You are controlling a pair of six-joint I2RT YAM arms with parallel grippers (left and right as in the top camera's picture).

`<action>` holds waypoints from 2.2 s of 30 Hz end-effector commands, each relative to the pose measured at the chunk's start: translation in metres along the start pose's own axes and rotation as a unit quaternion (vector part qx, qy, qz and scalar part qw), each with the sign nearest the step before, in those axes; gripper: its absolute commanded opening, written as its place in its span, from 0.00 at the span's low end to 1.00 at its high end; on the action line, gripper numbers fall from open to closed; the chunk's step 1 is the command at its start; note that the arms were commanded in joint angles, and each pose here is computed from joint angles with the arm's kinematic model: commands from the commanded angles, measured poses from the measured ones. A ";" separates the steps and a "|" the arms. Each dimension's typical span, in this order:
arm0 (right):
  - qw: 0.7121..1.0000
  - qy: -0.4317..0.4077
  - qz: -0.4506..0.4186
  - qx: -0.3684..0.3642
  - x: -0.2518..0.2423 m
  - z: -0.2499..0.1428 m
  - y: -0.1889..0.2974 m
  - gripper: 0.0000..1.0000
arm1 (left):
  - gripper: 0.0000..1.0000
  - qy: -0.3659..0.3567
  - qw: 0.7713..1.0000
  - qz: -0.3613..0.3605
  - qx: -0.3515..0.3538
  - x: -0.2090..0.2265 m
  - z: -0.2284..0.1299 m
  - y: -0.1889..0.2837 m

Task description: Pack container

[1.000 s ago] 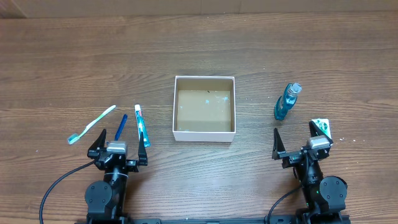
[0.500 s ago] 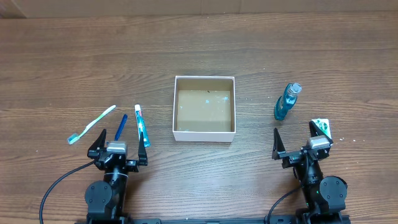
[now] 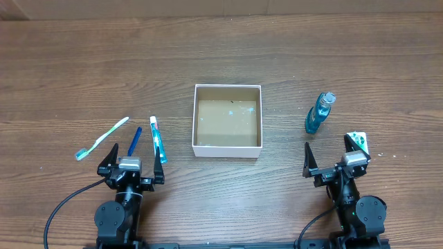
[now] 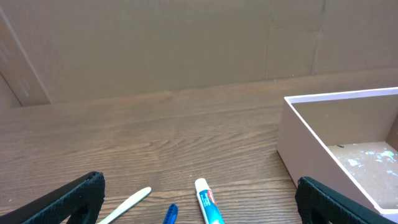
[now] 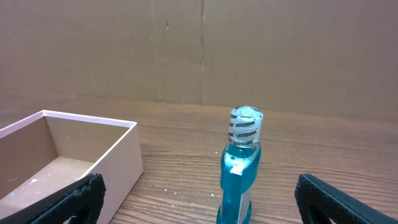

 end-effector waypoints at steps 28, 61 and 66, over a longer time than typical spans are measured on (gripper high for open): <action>1.000 0.002 0.005 -0.003 0.002 -0.001 0.000 1.00 | 1.00 0.002 1.000 0.003 -0.002 0.002 -0.001 0.000; 0.995 -0.098 0.000 0.033 -0.002 0.009 0.001 1.00 | 1.00 0.157 0.987 -0.023 0.000 -0.008 0.016 0.006; 0.994 -0.099 0.000 0.047 -0.008 0.044 -0.004 1.00 | 1.00 0.161 0.986 -0.019 0.030 -0.011 0.042 0.022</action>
Point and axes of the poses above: each gripper's point midway between its finger pads, its own y axis back along the fingers, its own x axis along the line the jaws close on, z = x × y, the point moved 2 cm from there along y, back along the fingers, and after that the axes turned 9 degrees about y, right-handed, at the moved point
